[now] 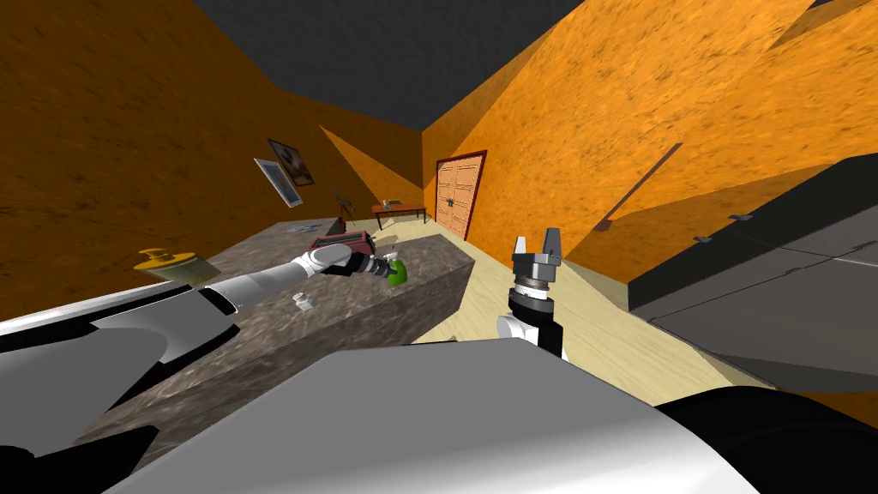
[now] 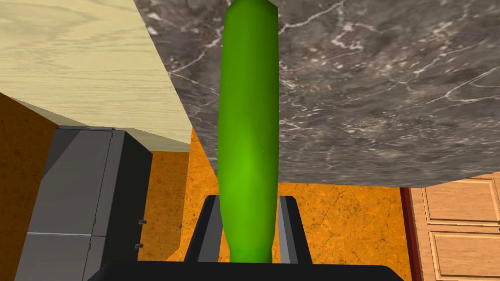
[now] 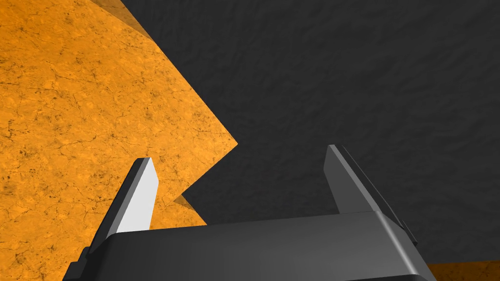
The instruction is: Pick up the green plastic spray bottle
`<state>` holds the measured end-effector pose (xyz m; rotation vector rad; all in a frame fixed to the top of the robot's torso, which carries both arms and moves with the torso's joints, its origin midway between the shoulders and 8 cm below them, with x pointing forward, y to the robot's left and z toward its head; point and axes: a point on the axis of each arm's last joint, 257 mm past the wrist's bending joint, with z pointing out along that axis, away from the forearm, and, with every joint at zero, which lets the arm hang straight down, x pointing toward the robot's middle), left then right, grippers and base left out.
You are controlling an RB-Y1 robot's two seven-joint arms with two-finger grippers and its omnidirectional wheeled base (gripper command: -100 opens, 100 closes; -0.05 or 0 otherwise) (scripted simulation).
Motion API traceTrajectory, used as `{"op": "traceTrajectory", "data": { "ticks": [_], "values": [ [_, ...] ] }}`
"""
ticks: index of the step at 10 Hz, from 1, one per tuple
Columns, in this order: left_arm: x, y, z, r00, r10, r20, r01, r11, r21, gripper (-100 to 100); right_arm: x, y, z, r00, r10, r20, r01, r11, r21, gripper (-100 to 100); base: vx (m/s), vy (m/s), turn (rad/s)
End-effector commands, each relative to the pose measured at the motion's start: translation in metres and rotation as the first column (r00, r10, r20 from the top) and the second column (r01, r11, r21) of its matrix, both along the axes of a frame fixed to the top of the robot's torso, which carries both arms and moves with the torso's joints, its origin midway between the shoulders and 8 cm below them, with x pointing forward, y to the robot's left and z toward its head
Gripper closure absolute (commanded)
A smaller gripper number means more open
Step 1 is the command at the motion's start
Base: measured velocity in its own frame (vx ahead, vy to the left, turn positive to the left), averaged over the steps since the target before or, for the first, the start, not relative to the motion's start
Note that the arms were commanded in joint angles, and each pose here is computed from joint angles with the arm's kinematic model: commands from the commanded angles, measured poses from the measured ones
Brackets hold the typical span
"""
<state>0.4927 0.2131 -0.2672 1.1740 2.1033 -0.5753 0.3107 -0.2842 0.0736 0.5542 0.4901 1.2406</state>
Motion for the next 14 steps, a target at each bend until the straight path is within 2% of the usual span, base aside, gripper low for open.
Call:
{"op": "traceTrajectory", "data": {
  "ticks": [1,2,3,5,6,8,9,11,12,14],
  "values": [
    [-0.008,0.008,0.0,1.0,-0.015,-0.001,0.015,1.0,-0.005,100,0.0,0.0,0.0,1.0,0.0,0.0,0.0,1.0,0.0,0,0.067,-0.116,0.109],
    [-0.008,0.006,0.002,1.0,-0.028,0.011,0.028,1.0,-0.011,100,0.0,0.0,0.0,1.0,0.0,0.0,0.0,1.0,0.0,0,0.043,-0.071,0.004],
    [-0.023,0.028,-0.003,0.999,-0.031,-0.018,0.031,0.999,0.006,100,0.0,0.0,0.0,1.0,0.0,0.0,0.0,1.0,0.0,0,0.072,-0.133,0.091],
    [-0.022,0.026,0.004,0.999,-0.049,0.01,0.049,0.999,-0.015,100,0.0,0.0,0.0,1.0,0.0,0.0,0.0,1.0,0.0,0,0.053,-0.088,0.059],
    [-0.037,0.046,0.0,0.998,-0.054,-0.019,0.054,0.999,-0.003,100,0.0,0.0,0.0,1.0,0.0,0.0,0.0,1.0,0.0,0,0.066,-0.104,0.09],
    [-0.035,0.045,0.009,0.998,-0.069,0.014,0.069,0.997,-0.022,100,0.0,0.0,0.0,1.0,0.0,0.0,0.0,1.0,0.0,0,0.032,-0.09,0.06],
    [-0.051,0.064,0.005,0.997,-0.073,-0.013,0.072,0.997,-0.011,100,0.0,0.0,0.0,1.0,0.0,0.0,0.0,1.0,0.0,0,0.072,-0.121,0.087],
    [-0.048,0.063,0.015,0.996,-0.087,0.024,0.087,0.996,-0.031,100,0.0,0.0,0.0,1.0,0.0,0.0,0.0,1.0,0.0,0,0.051,-0.092,0.065],
    [-0.064,0.08,0.013,0.996,-0.093,0.001,0.092,0.995,-0.024,100,0.0,0.0,0.0,1.0,0.0,0.0,0.0,1.0,0.0,0,0.046,-0.105,0.087],
    [-0.061,0.08,0.023,0.994,-0.101,0.039,0.103,0.994,-0.041,100,0.0,0.0,0.0,1.0,0.0,0.0,0.0,1.0,0.0,0,0.048,-0.093,0.063]
  ]
}}
